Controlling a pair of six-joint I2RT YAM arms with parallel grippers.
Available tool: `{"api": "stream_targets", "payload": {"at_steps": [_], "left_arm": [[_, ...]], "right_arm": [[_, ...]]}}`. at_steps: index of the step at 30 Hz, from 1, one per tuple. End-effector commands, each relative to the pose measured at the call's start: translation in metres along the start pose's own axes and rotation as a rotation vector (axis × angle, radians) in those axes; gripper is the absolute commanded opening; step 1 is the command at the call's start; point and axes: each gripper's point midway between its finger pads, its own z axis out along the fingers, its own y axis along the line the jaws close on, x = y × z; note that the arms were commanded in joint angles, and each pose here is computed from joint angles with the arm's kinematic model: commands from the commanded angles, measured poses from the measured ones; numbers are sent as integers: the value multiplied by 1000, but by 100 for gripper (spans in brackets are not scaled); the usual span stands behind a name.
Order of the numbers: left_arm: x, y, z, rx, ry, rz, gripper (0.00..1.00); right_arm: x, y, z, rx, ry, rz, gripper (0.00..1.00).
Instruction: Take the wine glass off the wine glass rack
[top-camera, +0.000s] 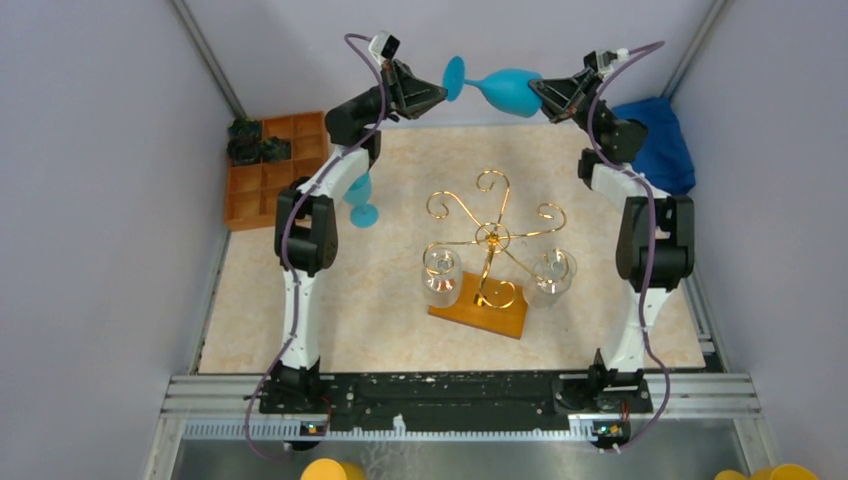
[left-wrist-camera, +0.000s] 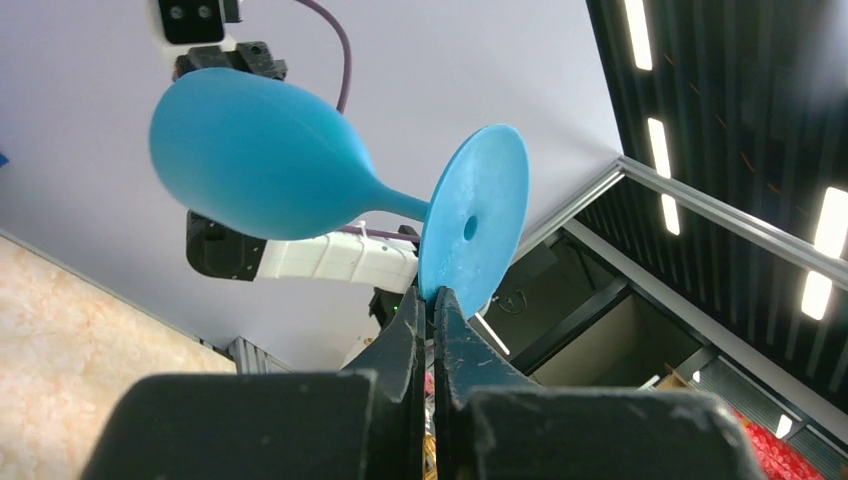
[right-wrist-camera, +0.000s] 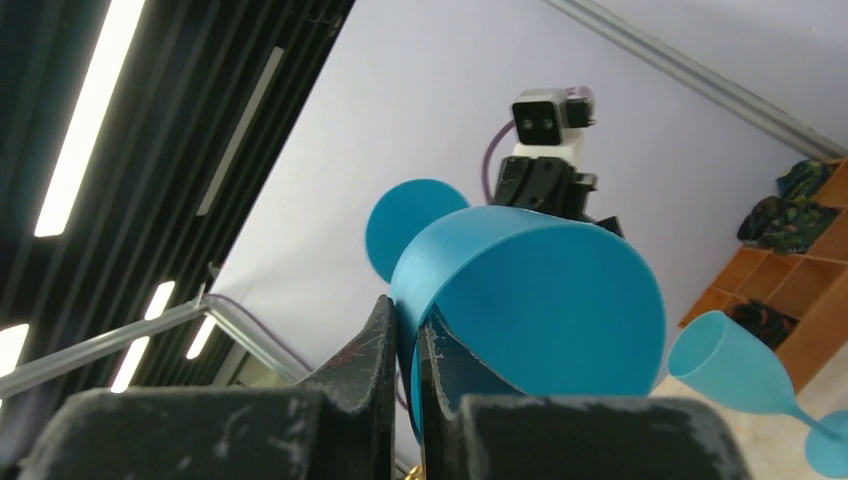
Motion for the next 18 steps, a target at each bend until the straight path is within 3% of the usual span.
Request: {"api": "stream_targets", "payload": {"at_steps": [1, 6, 12, 18], "left_arm": [[13, 3, -1, -14, 54, -164, 0], [13, 11, -2, -40, 63, -167, 0], [16, 10, -4, -59, 83, -151, 29], [14, 18, -14, -142, 83, -118, 39]], "right_arm": [[32, 76, 6, -209, 92, -195, 0], [35, 81, 8, -191, 101, -211, 0], [32, 81, 13, -147, 79, -241, 0], [26, 109, 23, -181, 60, -283, 0]]}}
